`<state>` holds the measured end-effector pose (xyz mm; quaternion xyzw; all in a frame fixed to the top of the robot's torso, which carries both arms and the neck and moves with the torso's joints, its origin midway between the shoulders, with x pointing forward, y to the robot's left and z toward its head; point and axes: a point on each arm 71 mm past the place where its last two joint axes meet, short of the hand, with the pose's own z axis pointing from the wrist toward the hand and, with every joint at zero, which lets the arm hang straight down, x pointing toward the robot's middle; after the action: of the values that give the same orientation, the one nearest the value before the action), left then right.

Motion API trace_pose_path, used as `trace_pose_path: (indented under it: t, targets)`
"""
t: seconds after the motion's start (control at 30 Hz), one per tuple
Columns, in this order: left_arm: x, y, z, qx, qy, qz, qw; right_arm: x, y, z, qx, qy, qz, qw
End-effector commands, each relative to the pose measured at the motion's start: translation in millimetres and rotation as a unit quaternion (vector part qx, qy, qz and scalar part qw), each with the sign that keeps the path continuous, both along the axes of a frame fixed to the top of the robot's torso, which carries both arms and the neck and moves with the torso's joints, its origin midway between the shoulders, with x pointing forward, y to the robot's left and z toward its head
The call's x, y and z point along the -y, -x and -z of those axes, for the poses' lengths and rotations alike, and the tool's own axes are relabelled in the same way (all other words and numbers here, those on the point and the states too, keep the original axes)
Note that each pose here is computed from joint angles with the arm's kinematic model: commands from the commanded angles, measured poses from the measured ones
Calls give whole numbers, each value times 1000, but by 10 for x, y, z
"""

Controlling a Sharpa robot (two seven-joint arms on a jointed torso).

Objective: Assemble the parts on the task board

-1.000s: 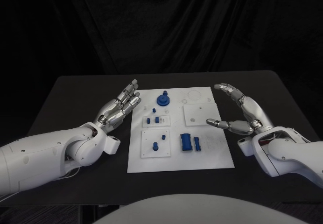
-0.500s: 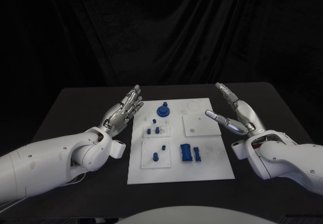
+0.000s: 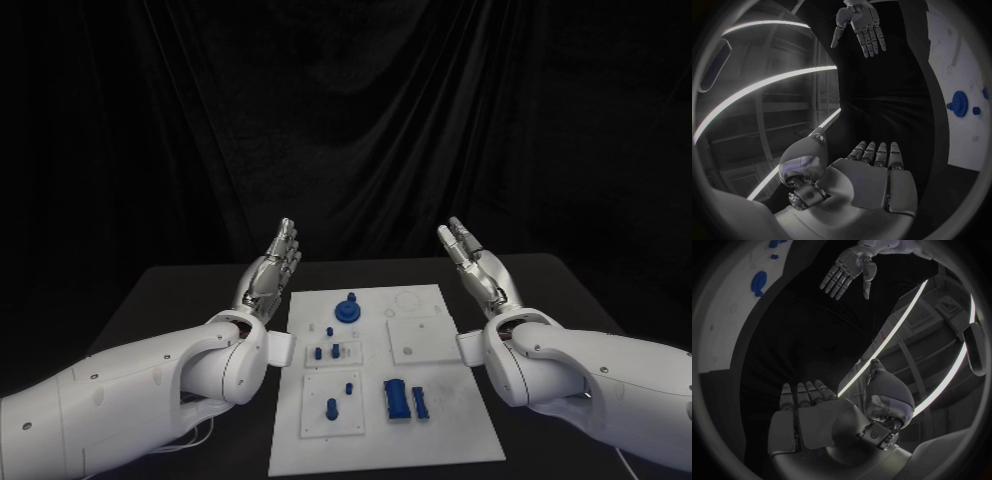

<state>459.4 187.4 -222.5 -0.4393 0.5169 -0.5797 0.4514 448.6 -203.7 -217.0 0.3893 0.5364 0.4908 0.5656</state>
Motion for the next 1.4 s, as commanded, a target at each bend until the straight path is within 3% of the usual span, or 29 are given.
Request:
trace_pose_path:
  t: [0.03, 0.3, 1.4]
  targets:
    - [-62, -15, 33, -34, -20, -81, 996, -22, -55, 74, -50, -77, 18, 996]
    - [-50, -24, 17, -38, -21, -94, 995, -112, -131, 72, -67, -115, 27, 991]
    - [-50, -24, 17, -38, -21, -94, 995, -113, -132, 72, -67, -115, 27, 991]
